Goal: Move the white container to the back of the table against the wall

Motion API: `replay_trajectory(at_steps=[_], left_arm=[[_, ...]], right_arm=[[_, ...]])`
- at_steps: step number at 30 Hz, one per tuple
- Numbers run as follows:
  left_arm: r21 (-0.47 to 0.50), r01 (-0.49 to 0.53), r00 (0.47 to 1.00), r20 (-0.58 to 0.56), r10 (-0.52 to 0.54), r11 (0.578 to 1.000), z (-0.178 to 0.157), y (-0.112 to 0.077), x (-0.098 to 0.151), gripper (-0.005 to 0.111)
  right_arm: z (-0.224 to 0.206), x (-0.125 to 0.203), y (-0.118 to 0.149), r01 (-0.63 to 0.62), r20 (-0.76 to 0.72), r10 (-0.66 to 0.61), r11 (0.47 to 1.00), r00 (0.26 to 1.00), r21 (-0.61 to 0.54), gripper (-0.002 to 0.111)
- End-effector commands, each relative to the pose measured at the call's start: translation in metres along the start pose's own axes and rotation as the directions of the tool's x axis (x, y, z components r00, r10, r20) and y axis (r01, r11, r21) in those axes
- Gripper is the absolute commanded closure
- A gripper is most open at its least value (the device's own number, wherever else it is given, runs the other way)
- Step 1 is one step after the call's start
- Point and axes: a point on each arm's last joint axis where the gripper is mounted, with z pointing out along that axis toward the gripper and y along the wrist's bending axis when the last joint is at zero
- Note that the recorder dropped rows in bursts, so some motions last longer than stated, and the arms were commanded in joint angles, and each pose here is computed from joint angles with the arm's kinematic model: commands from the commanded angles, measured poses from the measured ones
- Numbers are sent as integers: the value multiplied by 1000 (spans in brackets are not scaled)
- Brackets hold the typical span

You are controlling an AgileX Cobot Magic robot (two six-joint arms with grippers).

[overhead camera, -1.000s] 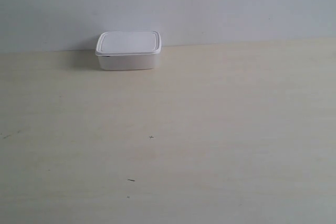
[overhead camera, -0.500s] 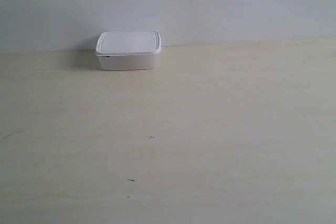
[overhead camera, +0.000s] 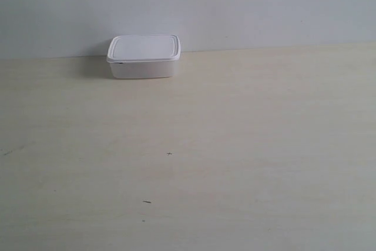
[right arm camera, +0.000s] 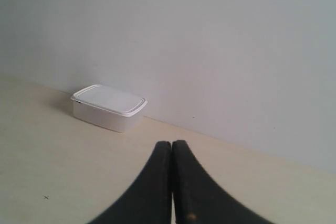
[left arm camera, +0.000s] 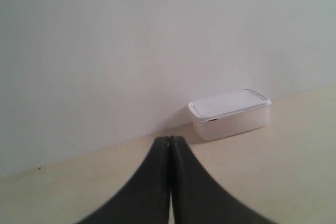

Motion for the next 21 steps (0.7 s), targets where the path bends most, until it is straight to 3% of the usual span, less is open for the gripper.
replay_trajectory(at_steps=[1,3,4,9,15,21], left_arm=[[53,80,996,29,-81,995,-1,-4,-5,107],[87,154,986,56,-159,984,-3,-5,-19,107],[120,71,996,40,-77,990,-4,-7,-22,107],[107,54,982,-188,-33,993,-5,-7,2,107],[112,44,974,-225,-17,993,-3,-11,22,107],[124,47,962,-271,-11,991,-5,-12,26,107]], right_arm=[[1,2,0,8,-9,-8,1000,1000,4,108],[1,2,0,8,-9,-8,1000,1000,4,108],[1,2,0,8,-9,-8,1000,1000,4,108],[1,2,0,8,-9,-8,1000,1000,4,108],[1,2,0,8,-9,-8,1000,1000,4,108],[1,2,0,8,-9,-8,1000,1000,4,108]])
